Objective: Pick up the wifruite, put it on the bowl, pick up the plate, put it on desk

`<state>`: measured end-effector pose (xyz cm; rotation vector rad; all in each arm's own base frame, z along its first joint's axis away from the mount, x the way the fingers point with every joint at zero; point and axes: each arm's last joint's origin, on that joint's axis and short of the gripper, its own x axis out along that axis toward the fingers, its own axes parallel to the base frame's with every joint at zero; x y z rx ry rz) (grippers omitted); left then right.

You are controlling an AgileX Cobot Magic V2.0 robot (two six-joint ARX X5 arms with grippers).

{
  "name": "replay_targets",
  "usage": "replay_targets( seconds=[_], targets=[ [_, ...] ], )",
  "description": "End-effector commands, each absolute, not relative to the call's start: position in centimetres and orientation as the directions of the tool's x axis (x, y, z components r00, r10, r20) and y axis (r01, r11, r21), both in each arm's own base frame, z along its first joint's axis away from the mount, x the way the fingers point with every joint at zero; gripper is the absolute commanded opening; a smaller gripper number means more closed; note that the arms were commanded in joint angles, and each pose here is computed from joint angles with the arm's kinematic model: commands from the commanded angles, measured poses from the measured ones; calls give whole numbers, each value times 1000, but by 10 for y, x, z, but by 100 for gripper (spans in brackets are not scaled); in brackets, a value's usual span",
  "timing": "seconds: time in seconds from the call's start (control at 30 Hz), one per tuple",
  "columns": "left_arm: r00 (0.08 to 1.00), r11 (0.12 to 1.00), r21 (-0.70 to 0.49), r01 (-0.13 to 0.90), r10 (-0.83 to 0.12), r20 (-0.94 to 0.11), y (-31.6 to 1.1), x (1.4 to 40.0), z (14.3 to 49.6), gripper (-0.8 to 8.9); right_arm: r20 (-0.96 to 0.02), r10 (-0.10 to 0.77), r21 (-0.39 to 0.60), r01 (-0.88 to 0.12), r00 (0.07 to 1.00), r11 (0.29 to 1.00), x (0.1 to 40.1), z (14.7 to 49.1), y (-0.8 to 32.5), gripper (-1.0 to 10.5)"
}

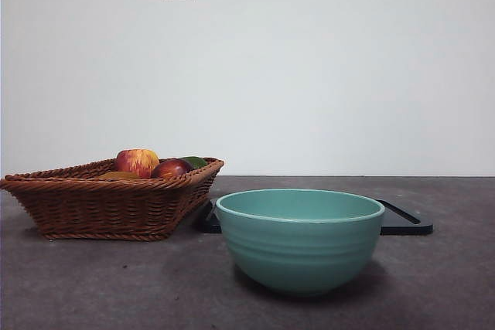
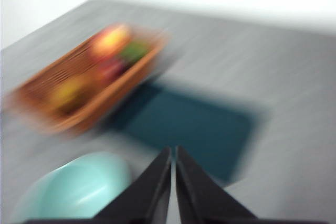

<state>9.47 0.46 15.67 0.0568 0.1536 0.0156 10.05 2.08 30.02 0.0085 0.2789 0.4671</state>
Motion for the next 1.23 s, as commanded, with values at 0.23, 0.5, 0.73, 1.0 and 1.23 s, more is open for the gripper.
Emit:
replay_targets(
  seconds=[0.23, 0.5, 0.73, 1.0, 1.23],
  targets=[
    [984, 998, 54, -12, 22, -178, 5, 95, 149, 7, -29, 248, -99, -249, 968, 963, 94, 248, 4, 6],
    [984, 998, 54, -12, 22, -178, 5, 95, 149, 7, -52, 123, -60, -126, 991, 990, 95, 192, 0, 6],
    [984, 998, 54, -12, 22, -178, 5, 95, 149, 7, -77, 123, -41, -126, 989, 991, 95, 168, 0, 6],
    [984, 998, 54, -12, 22, -178, 5, 95, 149, 7, -124, 115, -6, -116, 986, 993, 96, 154, -1, 6],
    [984, 998, 54, -12, 22, -178, 5, 95, 149, 7, -157, 113, 2, -115, 981, 993, 96, 151, -1, 6]
  ],
)
